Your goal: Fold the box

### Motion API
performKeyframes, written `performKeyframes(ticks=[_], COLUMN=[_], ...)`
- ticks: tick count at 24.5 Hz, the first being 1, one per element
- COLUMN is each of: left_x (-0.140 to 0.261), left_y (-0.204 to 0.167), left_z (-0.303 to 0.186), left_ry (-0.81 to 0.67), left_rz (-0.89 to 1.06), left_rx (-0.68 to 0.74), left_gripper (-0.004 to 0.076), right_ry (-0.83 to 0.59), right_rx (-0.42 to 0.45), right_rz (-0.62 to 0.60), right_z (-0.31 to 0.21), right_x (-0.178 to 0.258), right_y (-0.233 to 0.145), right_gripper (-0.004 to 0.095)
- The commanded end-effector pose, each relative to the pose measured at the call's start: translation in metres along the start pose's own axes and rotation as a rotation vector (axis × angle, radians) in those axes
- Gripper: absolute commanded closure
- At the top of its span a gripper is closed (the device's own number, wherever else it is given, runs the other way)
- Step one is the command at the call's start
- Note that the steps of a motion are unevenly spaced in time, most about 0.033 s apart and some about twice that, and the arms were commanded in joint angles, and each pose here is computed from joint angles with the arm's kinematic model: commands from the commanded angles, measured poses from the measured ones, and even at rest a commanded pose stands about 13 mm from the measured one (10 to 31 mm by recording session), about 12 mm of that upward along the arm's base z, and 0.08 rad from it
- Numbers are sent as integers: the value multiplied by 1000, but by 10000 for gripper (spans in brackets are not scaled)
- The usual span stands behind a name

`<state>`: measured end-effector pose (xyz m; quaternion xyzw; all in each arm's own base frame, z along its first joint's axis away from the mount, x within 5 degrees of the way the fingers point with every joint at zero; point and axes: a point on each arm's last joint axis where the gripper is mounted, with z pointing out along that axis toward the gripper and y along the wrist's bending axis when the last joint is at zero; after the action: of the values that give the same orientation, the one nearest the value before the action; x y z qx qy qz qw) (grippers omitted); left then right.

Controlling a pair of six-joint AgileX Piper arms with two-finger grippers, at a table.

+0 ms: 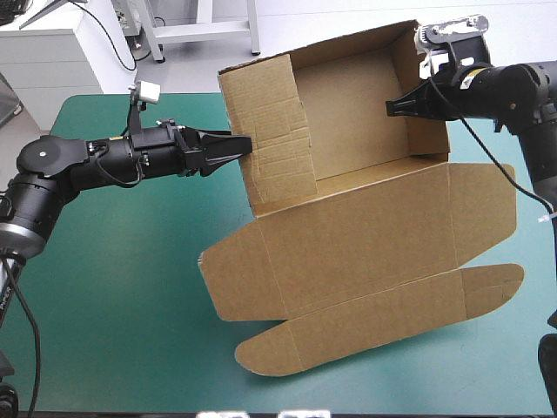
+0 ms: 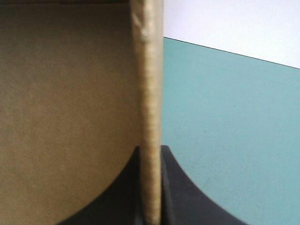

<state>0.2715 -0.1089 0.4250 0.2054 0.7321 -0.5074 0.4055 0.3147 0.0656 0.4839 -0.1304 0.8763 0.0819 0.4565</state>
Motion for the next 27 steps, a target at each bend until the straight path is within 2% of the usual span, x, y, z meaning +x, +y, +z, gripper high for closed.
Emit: performKeyframes(ticks=[1, 5, 9, 11, 18, 20, 24, 26, 27], left_x=[-18, -25, -28, -32, -36, -36, -35, -34, -35], left_y=[-27, -36, -46, -51, -51, -45, -36, -33, -32], left_z=[1, 8, 13, 20, 48, 52, 60, 63, 64], left_ry=[-49, -19, -8, -14, 16, 34, 51, 56, 57], left_rz=[28, 97, 152, 165, 160, 152, 141, 139, 140], left_rx=[-89, -355, -487, -527, -543, -569, -575, -577, -579], left_gripper=[169, 201, 276, 305, 321, 367, 566, 722, 729], right_ry=[-154, -189, -196, -195, -157, -142, -119, -98, -80], right_rx=[-32, -38, -28, -17, -20, -20, -10, -11, -11], right_rz=[29, 62, 74, 73, 87, 88, 84, 90, 93], right_z=[-25, -25, -25, -25, -10, -5, 5, 12, 17], right_x=[-15, -19, -19, -19, -17, -16, -15, -13, -12], right_y=[13, 15, 14, 13, 12, 12, 10, 10, 9], right_gripper=[922, 923, 923, 922, 922, 922, 923, 923, 923])
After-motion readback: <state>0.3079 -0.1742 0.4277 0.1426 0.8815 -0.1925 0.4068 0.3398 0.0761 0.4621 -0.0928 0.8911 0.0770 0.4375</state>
